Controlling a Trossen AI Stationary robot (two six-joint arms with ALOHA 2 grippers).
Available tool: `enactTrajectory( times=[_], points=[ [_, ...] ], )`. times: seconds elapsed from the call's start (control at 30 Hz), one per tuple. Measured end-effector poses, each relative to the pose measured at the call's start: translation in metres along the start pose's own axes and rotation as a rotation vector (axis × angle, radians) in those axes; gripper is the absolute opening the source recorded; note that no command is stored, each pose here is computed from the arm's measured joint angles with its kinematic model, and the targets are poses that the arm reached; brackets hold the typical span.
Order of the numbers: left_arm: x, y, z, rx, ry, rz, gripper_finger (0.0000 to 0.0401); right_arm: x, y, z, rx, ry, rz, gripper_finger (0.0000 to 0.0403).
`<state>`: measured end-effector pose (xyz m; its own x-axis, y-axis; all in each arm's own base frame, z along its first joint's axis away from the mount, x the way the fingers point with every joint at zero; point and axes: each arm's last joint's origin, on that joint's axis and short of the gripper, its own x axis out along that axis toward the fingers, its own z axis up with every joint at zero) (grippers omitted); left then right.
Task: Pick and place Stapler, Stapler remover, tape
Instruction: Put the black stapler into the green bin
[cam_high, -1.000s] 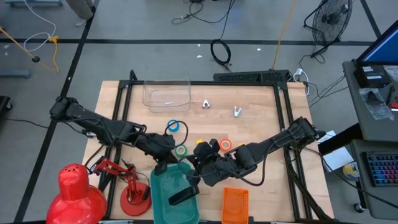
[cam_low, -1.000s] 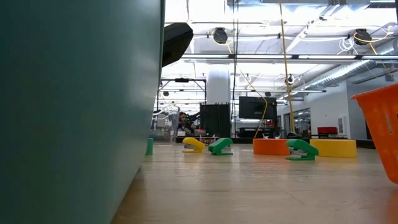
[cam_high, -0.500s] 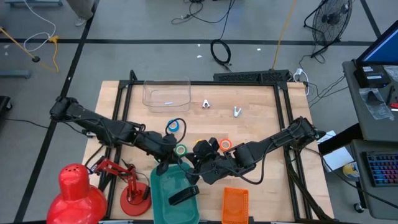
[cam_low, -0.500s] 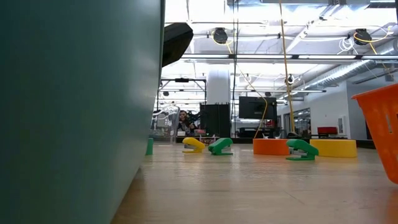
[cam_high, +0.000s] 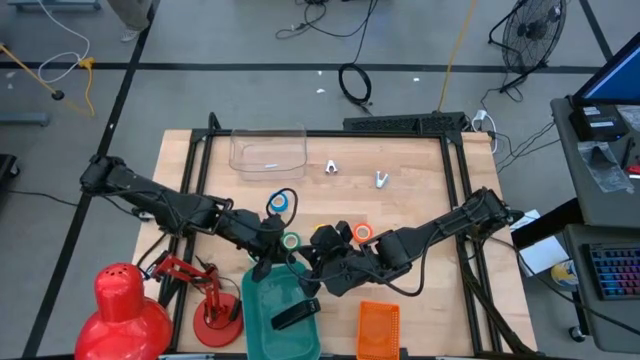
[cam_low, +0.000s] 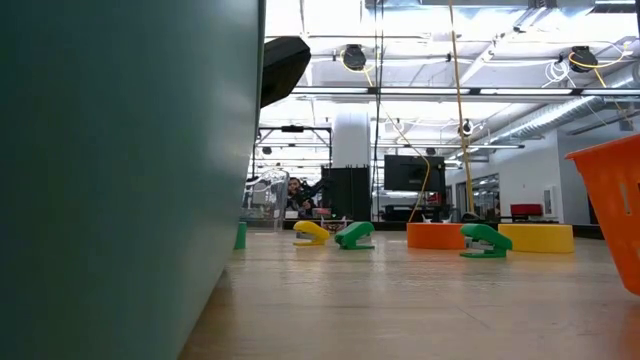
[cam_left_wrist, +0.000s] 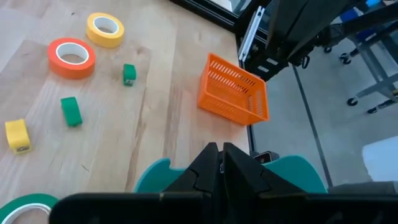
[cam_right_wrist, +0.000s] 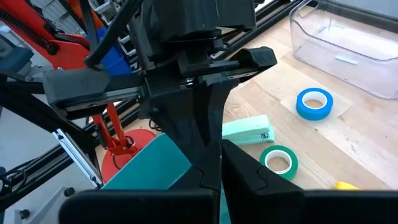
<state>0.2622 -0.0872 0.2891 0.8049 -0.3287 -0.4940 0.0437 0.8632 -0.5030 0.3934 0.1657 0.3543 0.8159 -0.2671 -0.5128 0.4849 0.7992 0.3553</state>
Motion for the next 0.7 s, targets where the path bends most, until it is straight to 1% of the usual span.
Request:
enactTrajectory(
  times=[0.1, 0.2, 0.23, 0.3, 0.37, 0.4, 0.43, 0.5, 0.53, 0.57, 0.67, 0.7],
  points=[
    [0.0, 0.0, 0.0, 0.006, -0.005, 0.007, 0.0026, -0.002, 0.001, -0.001, 0.013, 0.0, -0.002, 0.0],
    [0.0, 0.001, 0.001, 0.01, -0.025, 0.037, 0.0026, -0.012, -0.001, -0.003, 0.022, -0.026, -0.056, 0.0],
    [0.0, 0.001, 0.001, -0.011, -0.027, 0.038, 0.0026, -0.015, -0.003, -0.004, 0.034, -0.037, -0.078, 0.0],
    [0.0, 0.0, 0.001, -0.123, -0.027, 0.016, 0.0026, -0.023, -0.006, -0.007, 0.049, -0.042, -0.129, 0.0],
    [0.0, -0.004, 0.005, -0.275, -0.035, -0.052, 0.0026, -0.034, -0.011, -0.013, 0.053, -0.028, -0.178, 0.0],
    [0.0, -0.006, 0.007, -0.329, -0.046, -0.089, 0.0026, -0.037, -0.012, -0.014, 0.06, -0.025, -0.19, 0.0],
    [-0.001, -0.008, 0.009, -0.352, -0.056, -0.123, 0.0026, -0.04, -0.012, -0.016, 0.063, -0.019, -0.2, 0.0],
    [0.001, -0.012, 0.01, -0.319, -0.068, -0.153, 0.0026, -0.047, -0.012, -0.022, 0.06, -0.006, -0.216, 0.0],
    [0.003, -0.012, 0.009, -0.284, -0.069, -0.149, 0.0026, -0.05, -0.012, -0.026, 0.061, -0.002, -0.22, 0.0],
    [0.005, -0.013, 0.006, -0.274, -0.058, -0.134, 0.0026, -0.053, -0.011, -0.028, 0.064, 0.0, -0.223, 0.0],
    [0.007, -0.015, -0.005, -0.325, 0.048, -0.129, 0.0026, -0.06, -0.009, -0.034, 0.077, -0.01, -0.223, 0.0],
    [0.007, -0.015, -0.008, -0.309, 0.09, -0.125, 0.0026, -0.061, -0.008, -0.036, 0.081, -0.009, -0.221, 0.0]
  ],
)
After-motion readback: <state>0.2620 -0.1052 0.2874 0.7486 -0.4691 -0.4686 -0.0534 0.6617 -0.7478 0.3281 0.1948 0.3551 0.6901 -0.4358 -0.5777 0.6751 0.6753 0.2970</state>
